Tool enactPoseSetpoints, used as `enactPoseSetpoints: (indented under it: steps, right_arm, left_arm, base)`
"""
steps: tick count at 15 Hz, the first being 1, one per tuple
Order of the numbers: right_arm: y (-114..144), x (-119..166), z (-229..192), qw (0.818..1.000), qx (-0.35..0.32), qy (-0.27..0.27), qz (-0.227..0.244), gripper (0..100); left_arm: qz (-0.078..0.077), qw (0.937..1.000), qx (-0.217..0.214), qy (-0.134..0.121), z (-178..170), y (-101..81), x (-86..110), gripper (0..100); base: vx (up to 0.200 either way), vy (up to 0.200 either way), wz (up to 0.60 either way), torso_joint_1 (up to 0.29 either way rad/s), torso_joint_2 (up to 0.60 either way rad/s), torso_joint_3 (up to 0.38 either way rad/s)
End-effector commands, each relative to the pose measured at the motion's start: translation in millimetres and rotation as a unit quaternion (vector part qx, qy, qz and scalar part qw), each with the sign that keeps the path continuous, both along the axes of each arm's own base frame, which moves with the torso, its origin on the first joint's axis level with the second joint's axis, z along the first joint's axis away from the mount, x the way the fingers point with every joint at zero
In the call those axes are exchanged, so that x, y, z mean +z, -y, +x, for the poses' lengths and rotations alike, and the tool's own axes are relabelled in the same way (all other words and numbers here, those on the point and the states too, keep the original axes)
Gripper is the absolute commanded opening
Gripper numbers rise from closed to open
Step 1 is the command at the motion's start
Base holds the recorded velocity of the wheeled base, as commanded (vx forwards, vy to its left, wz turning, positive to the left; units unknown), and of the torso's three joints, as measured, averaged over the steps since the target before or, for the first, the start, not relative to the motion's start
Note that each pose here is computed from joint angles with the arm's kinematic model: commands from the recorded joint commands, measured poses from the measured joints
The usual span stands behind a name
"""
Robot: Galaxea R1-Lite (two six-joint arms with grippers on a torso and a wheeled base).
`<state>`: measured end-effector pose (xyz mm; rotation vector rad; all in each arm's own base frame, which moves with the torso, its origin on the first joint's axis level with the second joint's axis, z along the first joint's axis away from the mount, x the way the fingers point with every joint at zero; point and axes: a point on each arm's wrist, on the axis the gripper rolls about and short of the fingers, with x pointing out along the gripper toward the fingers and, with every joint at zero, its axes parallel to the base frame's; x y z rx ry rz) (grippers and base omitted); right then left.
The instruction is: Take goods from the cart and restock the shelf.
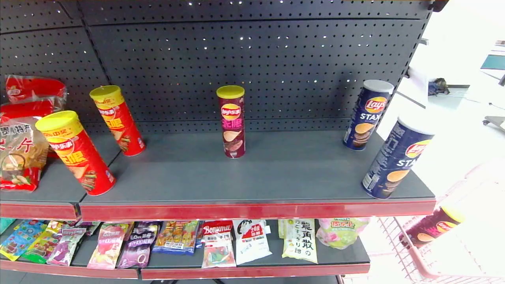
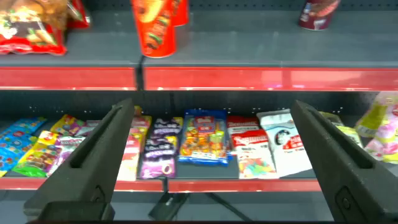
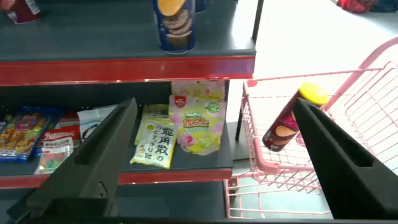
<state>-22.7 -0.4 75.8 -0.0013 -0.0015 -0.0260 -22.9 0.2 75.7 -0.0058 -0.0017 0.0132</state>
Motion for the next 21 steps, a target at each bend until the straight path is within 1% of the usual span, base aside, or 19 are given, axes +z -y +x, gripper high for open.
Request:
enactPoseSetpoints:
  steps: [1, 9, 12, 21]
  right_arm:
    - [0.0, 0.0, 0.0, 1.0, 0.001, 0.0, 0.0, 100]
    - [0.0, 0.0, 0.0, 1.0, 0.0, 0.0, 0.0, 100]
    - [0.0, 0.0, 0.0, 1.0, 0.0, 0.0, 0.0, 100]
    - [0.0, 0.0, 0.0, 1.0, 0.001, 0.0, 0.001, 100]
  left_arm:
    - [0.0, 1.0, 0.0, 0.0, 0.0, 0.0, 0.2, 100]
    - [0.0, 1.0, 0.0, 0.0, 0.0, 0.0, 0.2, 100]
    - [0.0, 1.0, 0.0, -0.001, 0.1, 0.0, -0.2, 100]
    - [0.0, 1.0, 0.0, 0.0, 0.1, 0.0, -0.1, 100]
  base:
    - [0.0, -0.2, 0.0, 0.007, 0.0, 0.007]
    - [0.0, -0.2, 0.0, 0.004, 0.0, 0.003]
    - [0.0, 0.0, 0.0, 0.0, 0.0, 0.0]
    - [0.0, 0.0, -0.6, 0.001, 0.0, 0.002]
